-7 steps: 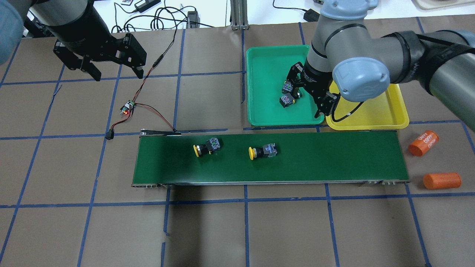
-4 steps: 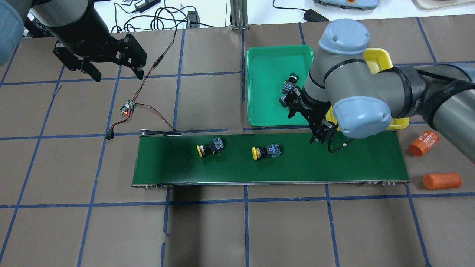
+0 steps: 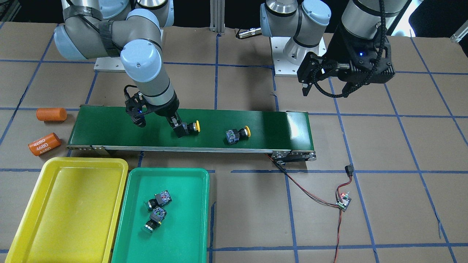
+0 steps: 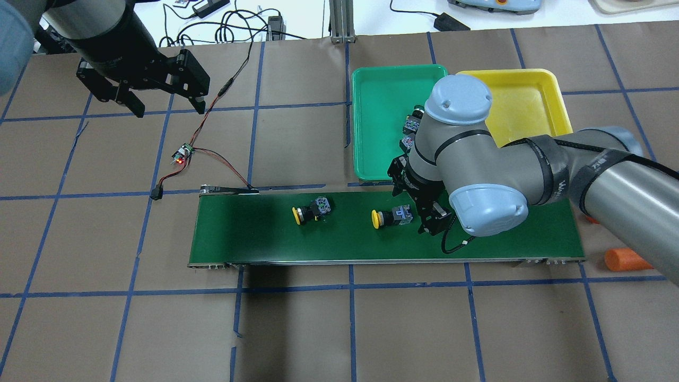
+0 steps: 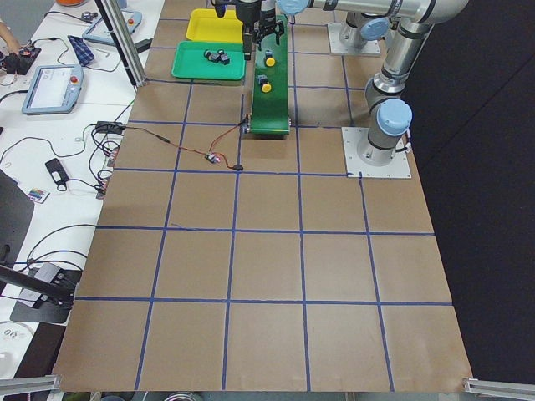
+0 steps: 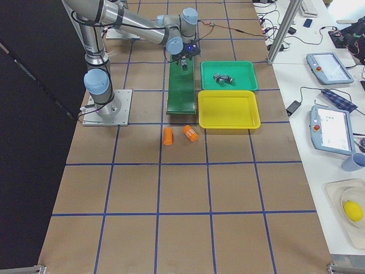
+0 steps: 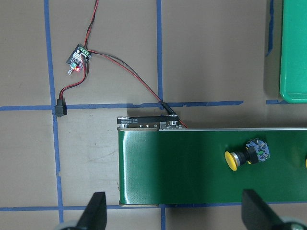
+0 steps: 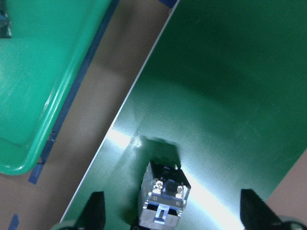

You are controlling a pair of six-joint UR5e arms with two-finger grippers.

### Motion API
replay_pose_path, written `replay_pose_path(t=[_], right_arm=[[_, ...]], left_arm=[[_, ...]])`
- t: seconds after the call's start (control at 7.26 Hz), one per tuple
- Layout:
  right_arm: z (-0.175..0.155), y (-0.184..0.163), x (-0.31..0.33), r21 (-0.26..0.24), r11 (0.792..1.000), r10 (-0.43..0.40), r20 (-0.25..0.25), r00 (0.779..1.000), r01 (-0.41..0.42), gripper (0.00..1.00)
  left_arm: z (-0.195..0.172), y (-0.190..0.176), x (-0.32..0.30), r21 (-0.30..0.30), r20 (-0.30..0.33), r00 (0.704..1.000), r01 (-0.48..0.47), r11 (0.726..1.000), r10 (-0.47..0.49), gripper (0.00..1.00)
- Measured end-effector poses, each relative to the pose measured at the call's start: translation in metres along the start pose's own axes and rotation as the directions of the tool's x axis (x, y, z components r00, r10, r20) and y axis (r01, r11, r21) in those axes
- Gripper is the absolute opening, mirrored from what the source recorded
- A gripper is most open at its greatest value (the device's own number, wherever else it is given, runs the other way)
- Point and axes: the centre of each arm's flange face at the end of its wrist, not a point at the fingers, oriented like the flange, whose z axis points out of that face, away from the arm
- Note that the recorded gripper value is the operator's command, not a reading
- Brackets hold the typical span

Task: Sort buttons by color to trays
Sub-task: 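Move the right gripper back to the belt and grasp a yellow-capped button, then carry the yellow-capped button into the yellow tray and release it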

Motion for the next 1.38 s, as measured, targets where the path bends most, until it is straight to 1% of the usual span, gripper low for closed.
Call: replay_pose_path(t=[0.14, 0.28, 0.55, 0.69, 0.83, 1.1, 1.24, 1.38], right_arm=[[0.008, 0.0, 0.005, 0.003, 1.0, 0.003, -0.018, 1.0, -0.003, 0.49], [0.012, 0.0, 0.007, 0.004, 1.0, 0.003, -0.025, 1.0, -0.003, 0.0], [0.011, 0.0, 0.006, 0.002, 1.0, -0.016, -0.013, 1.0, 0.016, 0.0], [0.006, -0.004, 0.003, 0.008, 0.999, -0.049, 0.0, 0.999, 0.049, 0.0], [-0.004, -0.013, -0.002, 0.023, 0.996, -0.085, 0.027, 0.996, 0.085, 0.0], [-0.044, -0.048, -0.023, 0.06, 0.992, -0.121, 0.106, 0.987, 0.115, 0.0], [-0.062, -0.076, -0.033, 0.092, 0.981, -0.18, 0.118, 0.976, 0.17, 0.0], [-0.063, -0.115, -0.044, 0.138, 0.959, -0.259, 0.088, 0.962, 0.246, 0.0]], left_arm=[[0.0, 0.0, 0.0, -0.001, 0.0, 1.0, 0.0, 1.0, 0.0, 1.0], [0.0, 0.0, 0.0, 0.0, 0.0, 1.0, 0.0, 1.0, 0.0, 1.0], [0.0, 0.001, 0.0, -0.001, 0.0, 1.0, 0.0, 1.0, 0.0, 1.0], [0.0, 0.001, 0.0, -0.001, 0.0, 1.0, 0.0, 1.0, 0.0, 1.0], [0.001, 0.001, 0.0, -0.001, -0.001, 1.0, 0.0, 1.0, 0.0, 1.0], [0.001, 0.001, 0.0, -0.002, -0.001, 1.0, 0.0, 1.0, 0.0, 1.0], [0.001, 0.001, 0.0, -0.002, -0.001, 1.0, 0.0, 1.0, 0.0, 1.0], [0.001, 0.001, 0.0, -0.002, 0.0, 1.0, 0.0, 1.0, 0.0, 1.0]])
